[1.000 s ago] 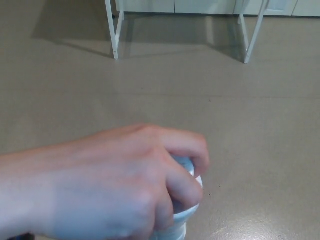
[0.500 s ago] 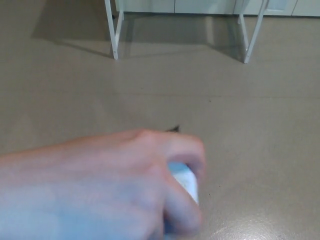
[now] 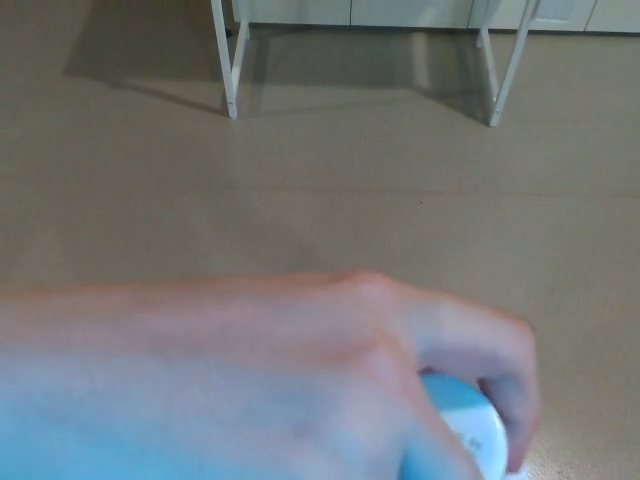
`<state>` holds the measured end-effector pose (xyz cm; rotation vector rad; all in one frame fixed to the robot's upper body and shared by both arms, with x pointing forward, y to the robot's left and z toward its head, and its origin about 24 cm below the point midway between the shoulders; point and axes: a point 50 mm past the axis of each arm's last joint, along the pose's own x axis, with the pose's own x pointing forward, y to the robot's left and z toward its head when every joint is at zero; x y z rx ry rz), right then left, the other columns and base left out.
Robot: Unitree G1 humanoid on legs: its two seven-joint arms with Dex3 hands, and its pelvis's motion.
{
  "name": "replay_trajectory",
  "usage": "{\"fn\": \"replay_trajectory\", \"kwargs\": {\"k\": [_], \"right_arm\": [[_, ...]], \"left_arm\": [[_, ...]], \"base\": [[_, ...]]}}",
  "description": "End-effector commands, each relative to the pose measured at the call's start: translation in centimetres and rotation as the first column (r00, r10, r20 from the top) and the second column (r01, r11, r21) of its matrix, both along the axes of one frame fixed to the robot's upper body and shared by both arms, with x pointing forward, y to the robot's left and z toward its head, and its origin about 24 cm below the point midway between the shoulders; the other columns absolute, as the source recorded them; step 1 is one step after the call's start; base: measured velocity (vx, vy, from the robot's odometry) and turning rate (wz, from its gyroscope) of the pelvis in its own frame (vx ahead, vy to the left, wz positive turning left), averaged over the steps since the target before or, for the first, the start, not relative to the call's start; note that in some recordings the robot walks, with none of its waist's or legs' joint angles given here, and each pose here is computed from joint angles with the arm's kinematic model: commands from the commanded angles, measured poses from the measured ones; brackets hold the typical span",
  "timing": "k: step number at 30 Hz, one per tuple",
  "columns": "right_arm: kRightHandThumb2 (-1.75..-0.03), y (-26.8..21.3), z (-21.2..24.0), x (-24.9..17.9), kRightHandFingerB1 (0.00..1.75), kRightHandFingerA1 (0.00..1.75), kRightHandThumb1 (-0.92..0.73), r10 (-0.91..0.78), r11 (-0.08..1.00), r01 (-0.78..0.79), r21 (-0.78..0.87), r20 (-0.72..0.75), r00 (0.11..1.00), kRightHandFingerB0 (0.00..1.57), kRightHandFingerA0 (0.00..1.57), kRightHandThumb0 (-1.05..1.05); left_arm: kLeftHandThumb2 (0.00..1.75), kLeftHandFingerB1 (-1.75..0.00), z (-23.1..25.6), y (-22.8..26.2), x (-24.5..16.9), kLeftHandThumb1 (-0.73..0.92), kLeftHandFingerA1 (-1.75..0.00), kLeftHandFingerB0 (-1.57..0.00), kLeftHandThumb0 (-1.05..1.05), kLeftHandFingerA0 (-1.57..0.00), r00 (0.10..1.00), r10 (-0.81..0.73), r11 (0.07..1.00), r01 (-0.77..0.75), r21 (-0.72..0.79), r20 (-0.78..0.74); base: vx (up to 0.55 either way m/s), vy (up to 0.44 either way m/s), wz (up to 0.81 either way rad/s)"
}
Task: The robot picks up a bottle from a person using its left hand and walk towards the table in frontand put the bottle on the table.
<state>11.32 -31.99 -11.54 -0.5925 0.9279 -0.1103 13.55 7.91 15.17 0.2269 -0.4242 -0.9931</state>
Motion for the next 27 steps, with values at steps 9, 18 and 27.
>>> {"fn": "replay_trajectory", "kwargs": {"k": [9,18,27], "right_arm": [[-0.63,-1.0,0.5,0.3,0.39,0.44,-0.73,0.034,0.998,-0.035,-0.045,-0.031,0.999,0.51,0.61,-0.37],[-0.62,-1.0,0.4,0.1,0.39,0.44,-0.75,0.044,0.999,-0.045,-0.023,-0.047,0.998,0.51,0.6,-0.35],[-0.62,-0.8,0.3,-0.1,0.41,0.45,-0.75,0.063,0.998,-0.064,-0.014,-0.056,0.996,0.52,0.63,-0.35]], "left_arm": [[0.9,-1.29,-1.6,-1.2,0.7,0.69,-1.45,-0.77,-0.08,-1.04,0.955,0.292,0.952,-0.295,-0.079,-0.053],[0.81,-1.23,-2.7,-0.4,0.6,0.71,-1.39,-0.77,-0.08,-0.98,0.938,0.333,0.938,-0.34,-0.062,-0.095],[0.83,-1.2,-3.2,-0.4,0.2,0.7,-1.41,-0.79,-0.09,-1.03,0.927,0.354,0.93,-0.363,-0.06,-0.121]], "base": [[0.0,0.0,0.0],[0.0,0.0,0.0],[0.0,0.0,0.0]]}}
